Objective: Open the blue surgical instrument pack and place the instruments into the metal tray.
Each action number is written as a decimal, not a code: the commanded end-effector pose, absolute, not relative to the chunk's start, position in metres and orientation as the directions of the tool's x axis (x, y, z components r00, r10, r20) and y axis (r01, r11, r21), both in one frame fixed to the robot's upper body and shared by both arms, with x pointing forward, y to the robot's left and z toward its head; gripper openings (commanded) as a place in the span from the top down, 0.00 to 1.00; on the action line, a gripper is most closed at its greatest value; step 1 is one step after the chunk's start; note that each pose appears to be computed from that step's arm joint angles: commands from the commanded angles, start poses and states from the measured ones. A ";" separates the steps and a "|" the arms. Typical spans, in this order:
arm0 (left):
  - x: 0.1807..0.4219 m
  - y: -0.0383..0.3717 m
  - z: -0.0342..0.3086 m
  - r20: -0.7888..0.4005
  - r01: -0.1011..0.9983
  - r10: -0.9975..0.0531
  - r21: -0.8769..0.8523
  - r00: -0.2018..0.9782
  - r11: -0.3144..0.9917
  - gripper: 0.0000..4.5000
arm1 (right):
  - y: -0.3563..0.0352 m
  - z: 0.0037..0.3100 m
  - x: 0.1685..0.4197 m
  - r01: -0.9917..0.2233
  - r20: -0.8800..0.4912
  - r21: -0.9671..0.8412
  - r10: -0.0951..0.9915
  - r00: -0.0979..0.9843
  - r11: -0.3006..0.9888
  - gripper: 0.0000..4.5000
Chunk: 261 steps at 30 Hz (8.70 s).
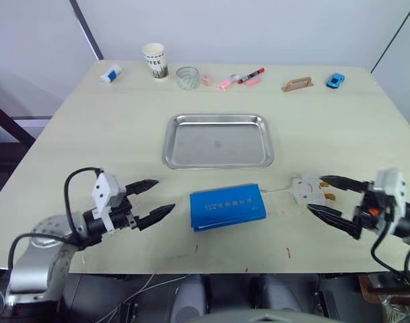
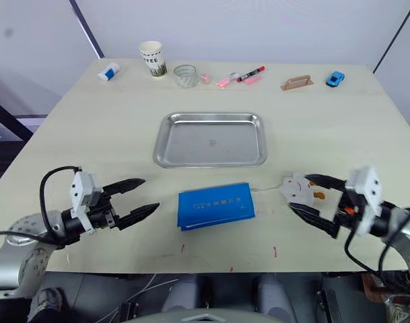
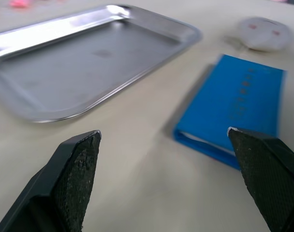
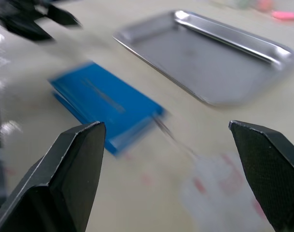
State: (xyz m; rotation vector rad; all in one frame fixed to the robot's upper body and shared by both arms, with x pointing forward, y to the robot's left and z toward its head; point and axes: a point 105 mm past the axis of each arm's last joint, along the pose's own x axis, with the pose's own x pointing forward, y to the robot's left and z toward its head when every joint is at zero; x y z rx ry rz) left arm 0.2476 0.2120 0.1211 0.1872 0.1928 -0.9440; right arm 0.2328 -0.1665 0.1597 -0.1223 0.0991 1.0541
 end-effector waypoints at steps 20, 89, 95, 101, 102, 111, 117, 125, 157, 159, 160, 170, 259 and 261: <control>0.257 0.197 0.095 -0.404 0.926 -0.849 -0.014 0.341 0.378 1.00 | -0.115 0.114 0.272 -0.922 -0.593 -0.202 0.708 0.384 0.331 0.99; 0.259 0.117 0.072 -0.356 0.988 -0.925 -0.021 0.136 0.154 1.00 | -0.140 0.083 0.244 -0.936 -0.719 -0.142 0.616 0.322 0.323 0.99; 0.262 0.125 0.068 -0.354 0.982 -0.920 -0.022 0.167 0.186 1.00 | -0.143 0.080 0.246 -0.935 -0.727 -0.167 0.602 0.331 0.312 0.99; 0.259 0.141 0.072 -0.291 0.972 -0.936 -0.063 0.197 0.225 1.00 | -0.151 0.085 0.245 -0.926 -0.708 -0.190 0.608 0.359 0.326 0.99; 0.258 0.145 0.072 -0.285 0.971 -0.937 -0.062 0.203 0.230 1.00 | -0.153 0.086 0.245 -0.923 -0.702 -0.189 0.611 0.365 0.334 0.99; 0.248 0.179 0.080 -0.252 0.952 -0.930 -0.080 0.267 0.295 1.00 | -0.175 0.096 0.225 -0.917 -0.602 -0.186 0.697 0.390 0.352 0.99; 0.242 0.205 0.095 -0.215 0.930 -0.921 -0.106 0.325 0.353 0.72 | -0.202 0.112 0.211 -0.885 -0.487 -0.168 0.744 0.458 0.434 0.47; 0.238 0.234 0.105 -0.220 0.894 -0.887 -0.105 0.406 0.435 0.01 | -0.242 0.118 0.191 -0.825 -0.470 -0.176 0.690 0.550 0.537 0.00; 0.222 0.176 0.150 -0.135 0.999 -0.990 0.019 -0.040 -0.042 0.00 | -0.126 0.093 0.223 -0.896 -0.396 -0.418 0.857 0.330 0.152 0.13; 0.222 0.174 0.150 -0.136 0.999 -0.990 0.020 -0.038 -0.041 0.00 | -0.124 0.093 0.225 -0.894 -0.392 -0.421 0.858 0.331 0.153 0.30; 0.221 0.173 0.149 -0.137 0.999 -0.990 0.022 -0.036 -0.039 0.00 | -0.124 0.093 0.227 -0.888 -0.391 -0.434 0.855 0.340 0.154 0.41; 0.219 0.169 0.147 -0.137 1.000 -0.990 0.017 -0.022 -0.025 0.00 | -0.128 0.083 0.226 -0.862 -0.428 -0.495 0.834 0.348 0.106 0.48; 0.255 0.119 0.109 0.012 0.994 -0.999 0.099 0.049 0.049 0.43 | -0.125 0.131 0.260 -0.970 -0.549 0.231 0.833 -0.066 0.075 1.00; 0.256 0.118 0.109 0.016 0.994 -0.999 0.101 0.049 0.051 0.43 | -0.125 0.131 0.260 -0.970 -0.549 0.231 0.833 -0.067 0.075 1.00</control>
